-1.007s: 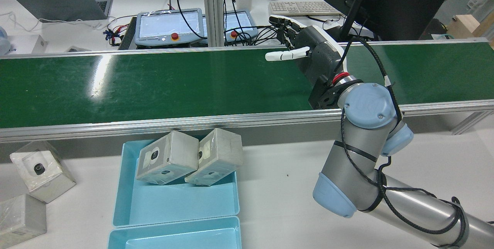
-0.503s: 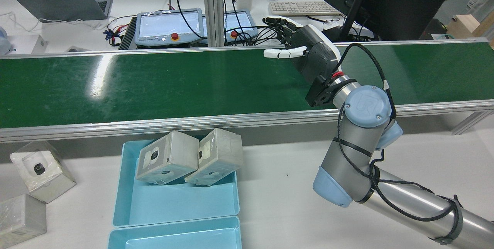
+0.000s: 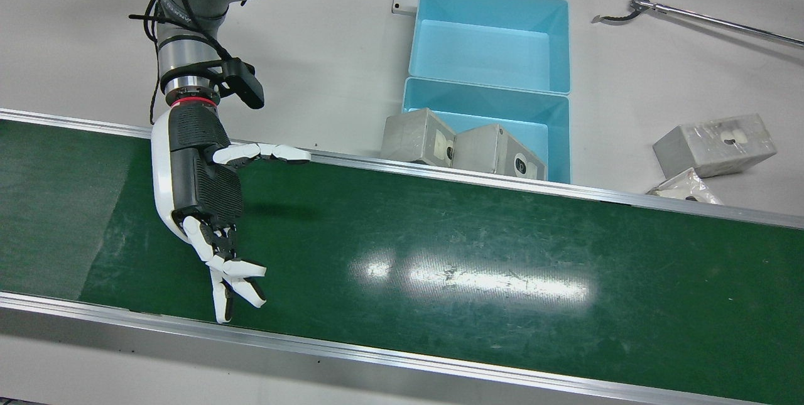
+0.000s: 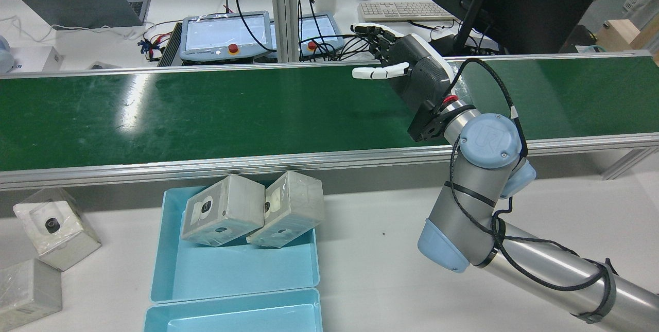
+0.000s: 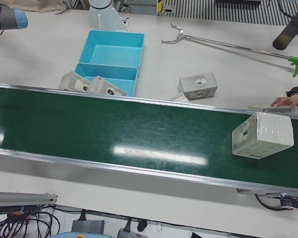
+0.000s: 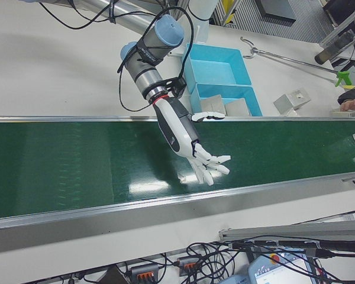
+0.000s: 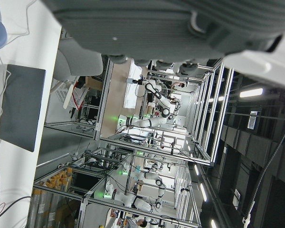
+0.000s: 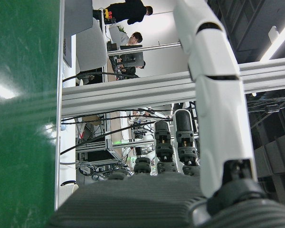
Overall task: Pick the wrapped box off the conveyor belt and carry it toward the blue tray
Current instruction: 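Raise the right hand above the conveyor belt and open its fingers, then lower the open right hand toward the belt surface beside the belt path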
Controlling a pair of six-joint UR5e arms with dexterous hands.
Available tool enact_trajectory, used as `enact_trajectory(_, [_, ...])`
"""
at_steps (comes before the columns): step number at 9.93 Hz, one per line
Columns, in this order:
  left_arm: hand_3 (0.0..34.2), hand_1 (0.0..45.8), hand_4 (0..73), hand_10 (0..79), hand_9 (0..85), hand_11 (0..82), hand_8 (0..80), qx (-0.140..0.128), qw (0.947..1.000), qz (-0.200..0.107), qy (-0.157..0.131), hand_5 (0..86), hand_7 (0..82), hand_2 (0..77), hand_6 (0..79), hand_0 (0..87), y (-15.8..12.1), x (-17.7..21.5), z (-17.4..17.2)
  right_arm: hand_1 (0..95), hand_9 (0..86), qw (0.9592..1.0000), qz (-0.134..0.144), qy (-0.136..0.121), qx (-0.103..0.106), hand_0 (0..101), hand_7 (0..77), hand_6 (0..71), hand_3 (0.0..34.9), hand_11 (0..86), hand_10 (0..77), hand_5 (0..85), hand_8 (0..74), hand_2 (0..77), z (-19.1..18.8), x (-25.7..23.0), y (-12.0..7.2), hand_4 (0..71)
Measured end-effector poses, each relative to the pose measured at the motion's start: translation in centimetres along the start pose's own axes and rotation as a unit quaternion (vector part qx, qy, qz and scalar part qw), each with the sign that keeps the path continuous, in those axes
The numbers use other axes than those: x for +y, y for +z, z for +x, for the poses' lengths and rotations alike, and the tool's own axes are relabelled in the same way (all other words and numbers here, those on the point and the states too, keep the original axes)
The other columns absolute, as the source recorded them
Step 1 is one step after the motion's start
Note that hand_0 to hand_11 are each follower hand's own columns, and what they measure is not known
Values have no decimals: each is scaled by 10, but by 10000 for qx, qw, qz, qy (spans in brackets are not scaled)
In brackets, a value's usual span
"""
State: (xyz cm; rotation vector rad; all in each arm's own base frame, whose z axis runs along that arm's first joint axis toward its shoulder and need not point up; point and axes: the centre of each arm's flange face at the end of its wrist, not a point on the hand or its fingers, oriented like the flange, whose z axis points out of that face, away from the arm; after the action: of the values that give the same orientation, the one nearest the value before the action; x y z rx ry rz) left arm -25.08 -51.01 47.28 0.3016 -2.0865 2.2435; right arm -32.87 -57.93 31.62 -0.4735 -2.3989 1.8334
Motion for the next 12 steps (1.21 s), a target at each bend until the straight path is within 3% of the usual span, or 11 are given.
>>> enact_trajectory(6, [0, 0, 0, 0, 5, 5, 5, 0, 10000, 0, 0, 11, 0, 5, 5, 0, 0, 0, 0, 213, 54, 10000, 13, -60, -16, 525, 114, 87, 4, 5, 0, 300, 33, 180, -17, 4, 5, 158])
enact_trajectory(9, [0, 0, 0, 5, 5, 5, 5, 0, 10000, 0, 0, 11, 5, 5, 5, 0, 0, 0, 0, 213, 54, 9999, -62, -121, -82, 533, 125, 87, 1, 5, 0, 300, 33, 191, -51, 33, 18, 169])
enact_trajectory(12, [0, 0, 0, 5, 5, 5, 5, 0, 10000, 0, 0, 11, 0, 11, 5, 0, 0, 0, 0, 229, 54, 9999, 36, -114, 27, 534, 109, 76, 2, 5, 0, 311, 16, 202, -39, 36, 15, 153])
